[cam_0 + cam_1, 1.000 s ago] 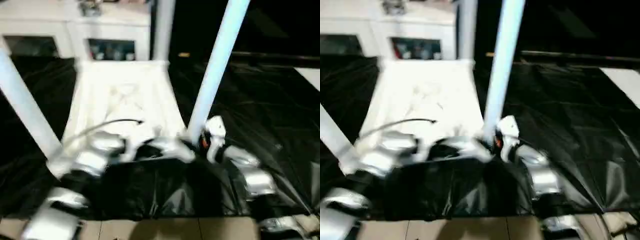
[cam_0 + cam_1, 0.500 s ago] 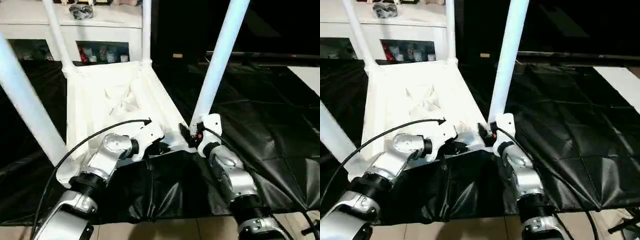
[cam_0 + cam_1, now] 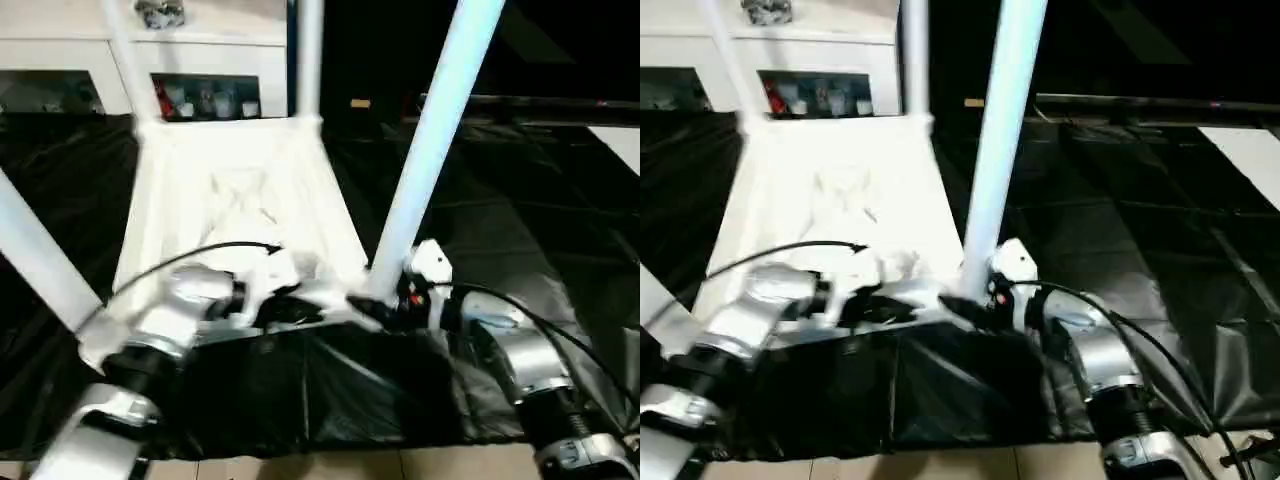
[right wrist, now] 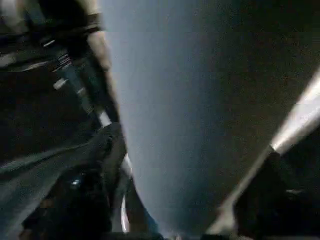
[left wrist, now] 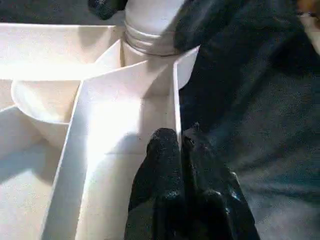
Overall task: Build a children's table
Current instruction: Rotate leg to tighten
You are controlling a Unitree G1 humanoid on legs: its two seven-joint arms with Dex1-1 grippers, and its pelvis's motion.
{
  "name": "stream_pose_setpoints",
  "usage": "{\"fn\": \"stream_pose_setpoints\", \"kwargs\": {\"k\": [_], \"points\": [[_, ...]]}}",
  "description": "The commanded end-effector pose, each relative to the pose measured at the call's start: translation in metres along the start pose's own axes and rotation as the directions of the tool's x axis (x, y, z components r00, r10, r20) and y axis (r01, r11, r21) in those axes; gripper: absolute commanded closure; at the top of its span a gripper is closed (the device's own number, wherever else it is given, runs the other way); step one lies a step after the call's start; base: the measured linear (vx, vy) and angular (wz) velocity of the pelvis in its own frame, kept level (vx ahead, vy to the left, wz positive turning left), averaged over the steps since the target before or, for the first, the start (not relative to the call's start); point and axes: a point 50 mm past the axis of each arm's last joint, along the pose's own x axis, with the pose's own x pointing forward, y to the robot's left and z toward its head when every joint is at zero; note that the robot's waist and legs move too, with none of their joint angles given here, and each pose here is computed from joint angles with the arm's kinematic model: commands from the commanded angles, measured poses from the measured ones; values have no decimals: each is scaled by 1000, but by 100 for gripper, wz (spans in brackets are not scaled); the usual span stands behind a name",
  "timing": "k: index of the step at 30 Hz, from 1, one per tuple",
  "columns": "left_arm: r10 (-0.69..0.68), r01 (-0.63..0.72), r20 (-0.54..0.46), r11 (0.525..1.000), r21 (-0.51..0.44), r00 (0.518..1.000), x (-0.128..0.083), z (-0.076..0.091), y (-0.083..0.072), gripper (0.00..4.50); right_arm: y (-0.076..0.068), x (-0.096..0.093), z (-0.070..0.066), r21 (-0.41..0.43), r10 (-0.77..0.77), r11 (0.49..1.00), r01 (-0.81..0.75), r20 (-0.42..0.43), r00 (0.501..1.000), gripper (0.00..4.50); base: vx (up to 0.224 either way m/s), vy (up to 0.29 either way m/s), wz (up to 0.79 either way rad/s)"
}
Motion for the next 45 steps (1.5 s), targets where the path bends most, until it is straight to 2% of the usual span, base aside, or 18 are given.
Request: {"fn": "stream_pose_setpoints", "kwargs": {"k": [1, 4, 6, 19, 20, 22, 25, 26, 29, 33, 34, 36, 38, 39, 41, 42, 44, 45], "points": [[-77, 75, -42, 996, -49, 996, 8, -15, -10, 450, 6, 3, -6, 30, 93, 995, -92, -31, 995, 161, 0, 0, 0], [-113, 110, -59, 993, -43, 992, 1, -14, -9, 450, 7, 1, -9, 45, 223, 974, -220, -99, 970, 182, 0, 0, 0], [-117, 115, -60, 992, -42, 991, 0, -14, -8, 450, 8, 1, -10, 49, 246, 969, -242, -108, 963, 201, 0, 0, 0], [-94, 90, -61, 994, -63, 994, -4, -17, -6, 450, 15, 9, -8, 84, 298, 952, -294, -44, 954, 212, 0, 0, 0], [-80, 76, -62, 995, -65, 995, -3, -17, -5, 450, 15, 10, -8, 91, 280, 957, -276, -29, 960, 212, 0, 0, 0], [8, -13, -59, 997, -79, 998, 6, -14, -1, 450, 11, 17, -7, 121, 98, 987, -102, 32, 995, 212, 0, 0, 0], [61, -65, -39, 993, -95, 997, 19, -8, 0, 450, 7, 25, -11, 161, -115, 981, 108, 36, 993, 212, 0, 0, 0], [88, -90, -30, 991, -99, 996, 29, -4, -1, 450, 7, 30, -13, 216, -235, 951, 222, 36, 971, 212, 0, 0, 0], [109, -111, -22, 988, -104, 994, 37, 0, -3, 450, 10, 35, -14, 253, -313, 922, 293, 43, 949, 213, 0, 0, 0], [166, -166, -12, 980, -109, 986, 58, 10, -6, 450, 19, 49, -16, 320, -491, 827, 463, 8, 871, 214, 0, 0, 0], [179, -176, 7, 977, -123, 984, 66, 14, -9, 450, 23, 57, -16, 346, -549, 780, 521, -22, 836, 214, 0, 0, 0], [191, -186, 25, 973, -136, 981, 73, 19, -12, 450, 30, 67, -14, 366, -591, 739, 566, -51, 805, 214, 0, 0, 0], [192, -187, 24, 973, -135, 981, 75, 20, -14, 450, 38, 74, -9, 340, -574, 765, 547, -24, 818, 214, 0, 0, 0], [190, -185, 24, 974, -134, 982, 74, 20, -15, 450, 39, 73, -7, 332, -573, 770, 544, -15, 820, 179, 0, 0, 0], [180, -176, 23, 977, -124, 983, 71, 18, -15, 450, 34, 67, -5, 331, -591, 763, 556, 9, 806, 144, 0, 0, 0], [178, -175, 21, 977, -121, 984, 68, 16, -14, 450, 30, 62, -5, 335, -590, 766, 549, 27, 807, 145, 0, 0, 0], [175, -172, 19, 978, -114, 984, 63, 14, -13, 450, 25, 56, -4, 338, -573, 780, 527, 44, 819, 140, 0, 0, 0], [163, -159, 26, 982, -104, 986, 57, 12, -12, 450, 21, 51, -2, 337, -539, 804, 491, 63, 840, 110, 0, 0, 0]]}}
